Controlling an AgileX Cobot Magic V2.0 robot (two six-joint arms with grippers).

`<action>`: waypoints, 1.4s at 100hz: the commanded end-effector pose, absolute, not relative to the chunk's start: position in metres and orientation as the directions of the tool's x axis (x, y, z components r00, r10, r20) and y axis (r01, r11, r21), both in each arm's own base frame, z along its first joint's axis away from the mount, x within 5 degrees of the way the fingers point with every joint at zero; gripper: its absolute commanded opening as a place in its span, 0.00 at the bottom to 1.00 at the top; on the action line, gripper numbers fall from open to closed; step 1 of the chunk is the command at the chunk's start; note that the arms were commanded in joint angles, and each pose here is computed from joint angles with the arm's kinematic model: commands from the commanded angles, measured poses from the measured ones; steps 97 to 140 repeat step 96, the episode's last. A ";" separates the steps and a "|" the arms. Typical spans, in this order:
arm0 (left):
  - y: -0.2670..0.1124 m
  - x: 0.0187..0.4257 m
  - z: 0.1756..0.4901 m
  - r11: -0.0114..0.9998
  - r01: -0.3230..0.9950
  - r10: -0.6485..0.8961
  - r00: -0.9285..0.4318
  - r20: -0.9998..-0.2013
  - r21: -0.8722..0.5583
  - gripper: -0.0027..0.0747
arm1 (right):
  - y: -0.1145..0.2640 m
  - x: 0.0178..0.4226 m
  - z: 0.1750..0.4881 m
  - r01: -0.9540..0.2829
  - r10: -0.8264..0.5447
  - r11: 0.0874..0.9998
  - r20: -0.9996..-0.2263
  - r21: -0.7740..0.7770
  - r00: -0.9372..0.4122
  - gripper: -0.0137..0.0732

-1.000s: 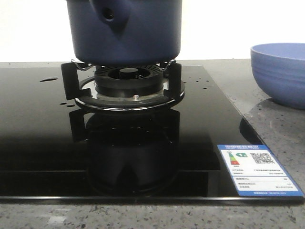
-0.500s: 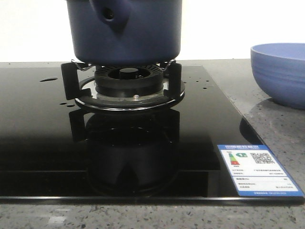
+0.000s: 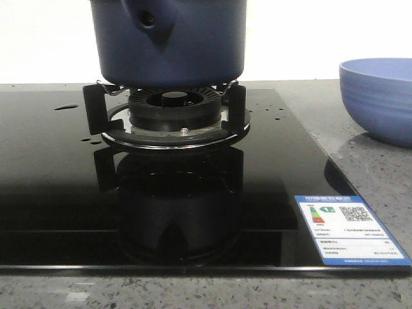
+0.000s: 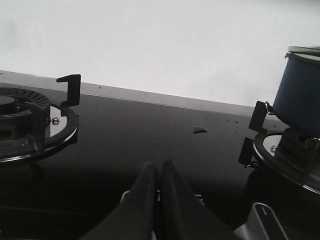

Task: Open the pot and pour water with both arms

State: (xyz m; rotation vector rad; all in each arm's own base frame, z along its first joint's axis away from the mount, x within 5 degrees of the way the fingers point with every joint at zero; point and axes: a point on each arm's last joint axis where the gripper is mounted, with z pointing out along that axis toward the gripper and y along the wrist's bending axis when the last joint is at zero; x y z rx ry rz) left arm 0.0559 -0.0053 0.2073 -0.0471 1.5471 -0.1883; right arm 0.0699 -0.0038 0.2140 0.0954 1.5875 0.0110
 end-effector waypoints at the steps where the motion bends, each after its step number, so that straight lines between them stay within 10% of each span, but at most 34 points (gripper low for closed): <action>1: -0.004 0.055 0.204 0.983 0.095 -0.162 0.078 -0.984 -0.155 0.01 | -0.004 0.065 0.212 0.055 0.056 0.997 -0.992 0.062 0.109 0.08; 140: -0.004 0.055 0.204 0.984 0.093 -0.162 0.077 -0.984 -0.155 0.01 | -0.003 0.056 0.194 0.052 0.042 0.998 -0.999 0.042 -0.017 0.08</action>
